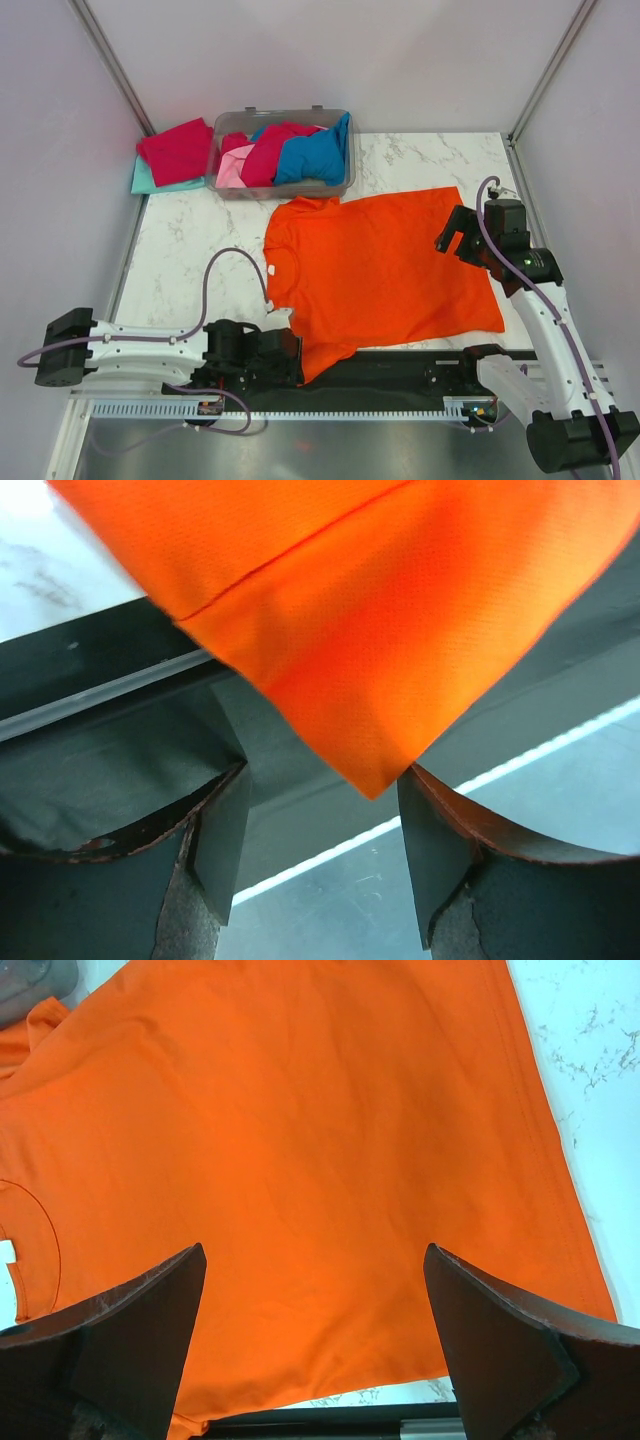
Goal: Fold and stack the t-shirts
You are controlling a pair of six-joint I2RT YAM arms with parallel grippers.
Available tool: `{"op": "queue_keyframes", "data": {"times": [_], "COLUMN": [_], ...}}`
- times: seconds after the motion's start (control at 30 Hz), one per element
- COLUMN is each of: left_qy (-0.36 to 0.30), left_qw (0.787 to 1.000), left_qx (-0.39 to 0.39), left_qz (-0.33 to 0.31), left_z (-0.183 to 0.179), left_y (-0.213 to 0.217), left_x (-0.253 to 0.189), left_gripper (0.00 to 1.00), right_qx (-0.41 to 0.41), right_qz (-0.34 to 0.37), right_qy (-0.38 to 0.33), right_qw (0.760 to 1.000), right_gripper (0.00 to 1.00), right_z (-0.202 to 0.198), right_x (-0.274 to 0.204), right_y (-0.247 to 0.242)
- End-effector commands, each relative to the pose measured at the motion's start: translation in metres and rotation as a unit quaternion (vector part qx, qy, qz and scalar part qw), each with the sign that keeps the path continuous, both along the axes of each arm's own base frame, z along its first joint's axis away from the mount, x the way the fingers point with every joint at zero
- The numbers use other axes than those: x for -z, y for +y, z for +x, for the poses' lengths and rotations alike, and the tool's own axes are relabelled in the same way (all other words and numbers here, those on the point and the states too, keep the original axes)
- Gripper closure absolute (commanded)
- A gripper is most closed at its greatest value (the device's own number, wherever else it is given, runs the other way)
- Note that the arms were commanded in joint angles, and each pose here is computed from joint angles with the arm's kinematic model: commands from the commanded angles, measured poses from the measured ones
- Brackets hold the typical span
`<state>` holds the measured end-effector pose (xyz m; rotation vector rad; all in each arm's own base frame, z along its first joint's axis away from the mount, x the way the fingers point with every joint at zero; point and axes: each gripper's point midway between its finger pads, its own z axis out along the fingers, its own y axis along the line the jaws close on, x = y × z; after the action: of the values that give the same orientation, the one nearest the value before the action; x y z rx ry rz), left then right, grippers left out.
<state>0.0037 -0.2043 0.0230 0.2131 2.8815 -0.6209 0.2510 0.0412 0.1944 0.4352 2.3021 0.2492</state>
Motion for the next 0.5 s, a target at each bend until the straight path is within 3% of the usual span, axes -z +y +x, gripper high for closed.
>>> {"op": "queue_keyframes", "data": {"times": [0.0,0.23,0.3,0.33,0.37,0.47], "left_qy": [0.005,0.002,-0.002,-0.006,-0.010,-0.023], "left_qw": [0.996,0.995,0.995,0.995,0.995,0.992], "left_qx": [-0.026,-0.001,0.000,-0.002,-0.001,0.006], "left_qz": [-0.089,-0.098,-0.099,-0.100,-0.103,-0.124], "left_z": [0.003,0.001,0.003,0.004,0.005,0.009], "left_y": [-0.035,-0.057,-0.061,-0.063,-0.063,-0.070], "left_x": [-0.012,-0.007,-0.009,-0.010,-0.012,-0.028], "left_gripper": [0.33,0.38,0.47,0.53,0.71,0.98], "right_qx": [0.001,0.006,0.008,0.008,0.008,0.013], "right_qz": [0.004,-0.005,-0.008,-0.009,-0.010,-0.017], "right_qy": [-0.006,0.000,0.004,0.003,0.004,0.007], "right_qw": [1.000,1.000,1.000,1.000,1.000,1.000], "right_gripper": [0.02,0.02,0.02,0.02,0.02,0.02], "right_z": [-0.002,-0.005,-0.007,-0.007,-0.008,-0.010], "right_x": [-0.005,0.002,0.005,0.005,0.007,0.009], "right_y": [0.000,-0.003,-0.005,-0.005,-0.005,-0.008]}}
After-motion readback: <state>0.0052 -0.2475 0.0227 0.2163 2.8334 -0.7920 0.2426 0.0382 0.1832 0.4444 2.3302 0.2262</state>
